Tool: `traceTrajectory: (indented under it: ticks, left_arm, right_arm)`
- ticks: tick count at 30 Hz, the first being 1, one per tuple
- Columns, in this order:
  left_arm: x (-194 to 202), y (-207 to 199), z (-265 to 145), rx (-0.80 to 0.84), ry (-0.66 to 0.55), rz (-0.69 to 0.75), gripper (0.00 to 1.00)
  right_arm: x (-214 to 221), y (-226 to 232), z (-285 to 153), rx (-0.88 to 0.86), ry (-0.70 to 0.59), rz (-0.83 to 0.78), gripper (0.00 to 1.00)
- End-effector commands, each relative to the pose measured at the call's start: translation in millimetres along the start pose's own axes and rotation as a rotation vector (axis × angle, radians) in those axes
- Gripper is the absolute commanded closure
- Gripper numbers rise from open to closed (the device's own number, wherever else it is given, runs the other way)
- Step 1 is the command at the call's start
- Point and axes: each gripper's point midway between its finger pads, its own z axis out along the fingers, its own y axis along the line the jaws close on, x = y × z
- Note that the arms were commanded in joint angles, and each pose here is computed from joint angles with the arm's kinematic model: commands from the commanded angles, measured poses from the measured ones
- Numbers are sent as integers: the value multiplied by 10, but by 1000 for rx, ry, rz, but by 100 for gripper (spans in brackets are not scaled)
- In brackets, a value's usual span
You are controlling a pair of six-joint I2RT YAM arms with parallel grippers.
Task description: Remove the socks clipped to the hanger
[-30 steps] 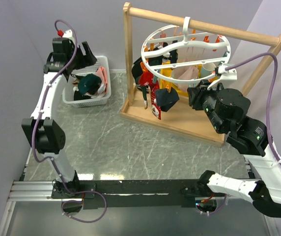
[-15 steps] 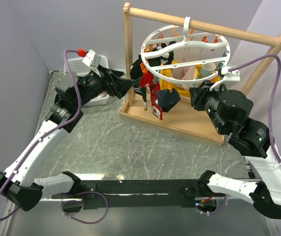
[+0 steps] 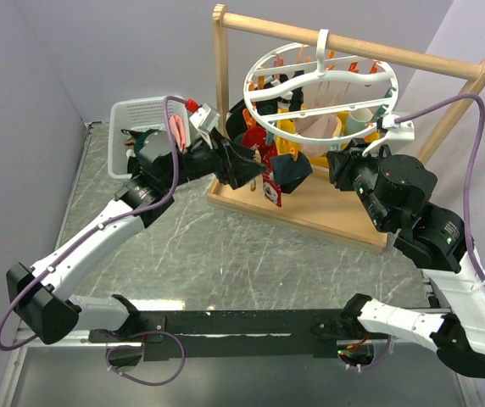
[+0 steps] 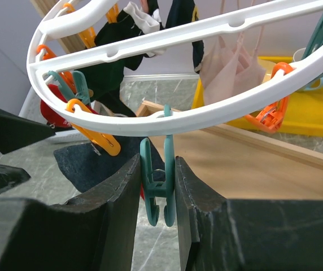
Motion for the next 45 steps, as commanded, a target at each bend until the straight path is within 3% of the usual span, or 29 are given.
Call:
traceTrajectory:
  ticks: [1, 10, 15, 18, 22, 25, 30, 35, 45]
  left_arm:
    - [-181, -228, 73, 76, -43, 48, 21]
    - [-51, -277, 261, 113, -9, 43, 22]
    - [63, -275, 382, 131, 17, 34, 34]
    - [130, -268, 400, 130, 23, 48, 51]
    - [133, -276, 356, 129, 5, 64, 88]
    - [172, -308, 336, 148, 13, 62, 99]
    - [152, -324, 274, 140, -3, 64, 99]
    - [104, -423, 258, 143, -1, 77, 99]
    - [31, -701, 269, 157, -5, 117, 99]
  right_arm:
    - [101, -119, -92, 26, 45, -18, 66]
    - [108, -130, -100, 28, 47, -17, 66]
    - [103, -130, -103, 27, 44, -13, 66]
    - [109, -144, -108, 32, 44, -15, 66]
    - [114, -149, -109, 34, 45, -17, 66]
    - [104, -159, -113, 37, 41, -13, 66]
    - [104, -171, -113, 42, 40, -18, 65]
    - [84, -119, -146, 7, 56, -33, 43]
    - [-278, 188, -357, -161, 50, 52, 39]
